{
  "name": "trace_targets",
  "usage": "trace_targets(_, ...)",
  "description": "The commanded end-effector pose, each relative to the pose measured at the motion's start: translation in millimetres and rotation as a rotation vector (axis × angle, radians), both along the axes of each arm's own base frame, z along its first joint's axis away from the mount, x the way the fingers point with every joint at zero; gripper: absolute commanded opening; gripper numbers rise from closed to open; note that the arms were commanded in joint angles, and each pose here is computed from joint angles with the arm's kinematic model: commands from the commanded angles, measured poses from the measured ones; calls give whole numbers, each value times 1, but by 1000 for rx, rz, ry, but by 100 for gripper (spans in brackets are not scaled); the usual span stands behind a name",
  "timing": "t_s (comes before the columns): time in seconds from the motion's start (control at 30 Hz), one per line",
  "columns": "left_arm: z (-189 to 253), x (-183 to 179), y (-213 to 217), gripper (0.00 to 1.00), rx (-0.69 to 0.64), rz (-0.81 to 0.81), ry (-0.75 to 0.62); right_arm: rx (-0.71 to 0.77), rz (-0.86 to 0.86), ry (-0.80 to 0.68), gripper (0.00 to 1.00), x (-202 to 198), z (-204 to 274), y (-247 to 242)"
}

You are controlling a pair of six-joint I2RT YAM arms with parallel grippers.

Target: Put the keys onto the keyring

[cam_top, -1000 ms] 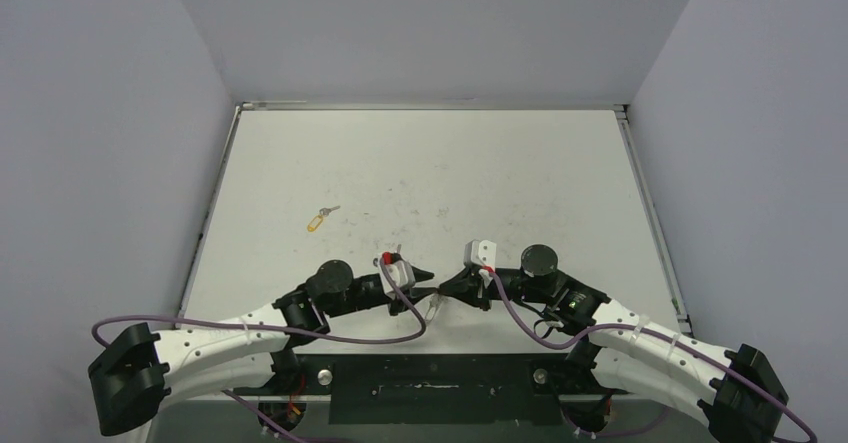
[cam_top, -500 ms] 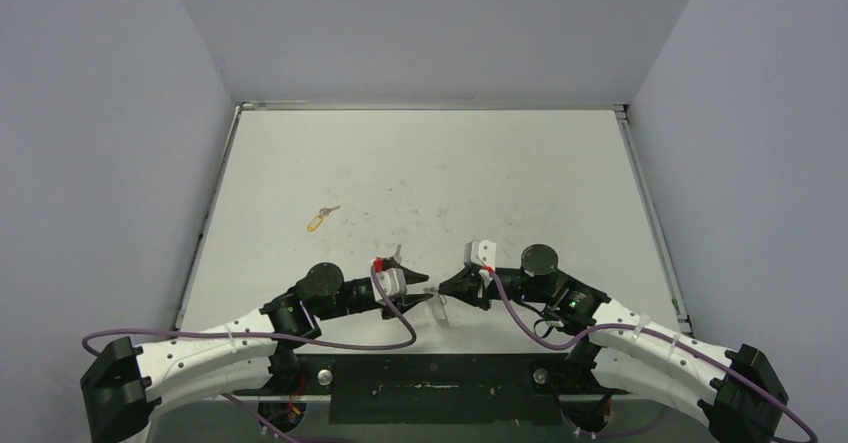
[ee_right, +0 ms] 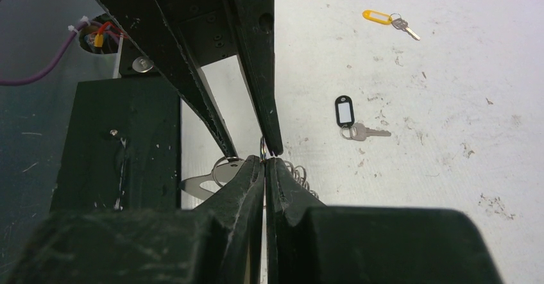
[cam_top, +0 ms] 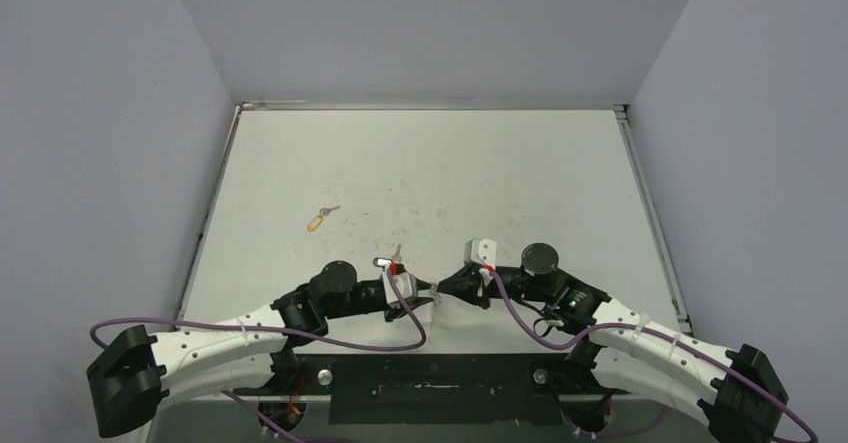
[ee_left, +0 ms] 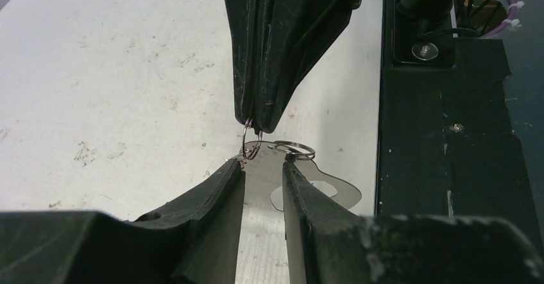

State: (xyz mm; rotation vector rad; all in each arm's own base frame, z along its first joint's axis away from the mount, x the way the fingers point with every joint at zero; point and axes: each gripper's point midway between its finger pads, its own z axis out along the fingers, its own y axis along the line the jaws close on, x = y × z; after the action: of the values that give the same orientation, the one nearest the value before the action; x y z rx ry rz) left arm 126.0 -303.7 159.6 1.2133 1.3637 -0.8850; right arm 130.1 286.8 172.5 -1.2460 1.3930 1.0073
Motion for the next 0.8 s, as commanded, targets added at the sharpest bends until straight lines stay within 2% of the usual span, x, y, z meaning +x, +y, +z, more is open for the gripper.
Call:
trace_targets(0.0,26,2,-10,25,-73,-19,-54,88,25,-82,0,3,37,10)
trace_targets(0.37,33,12,-11,22,-100,24,-78,87,32,-80,0,1,36,10)
trace_targets(0.6,35,14,-16,3,-95,16,-89,85,36,-75,0,1,34,10)
trace_targets(0.77,38,15,-16,3,-101,20,-90,85,37,-75,0,0,34,10)
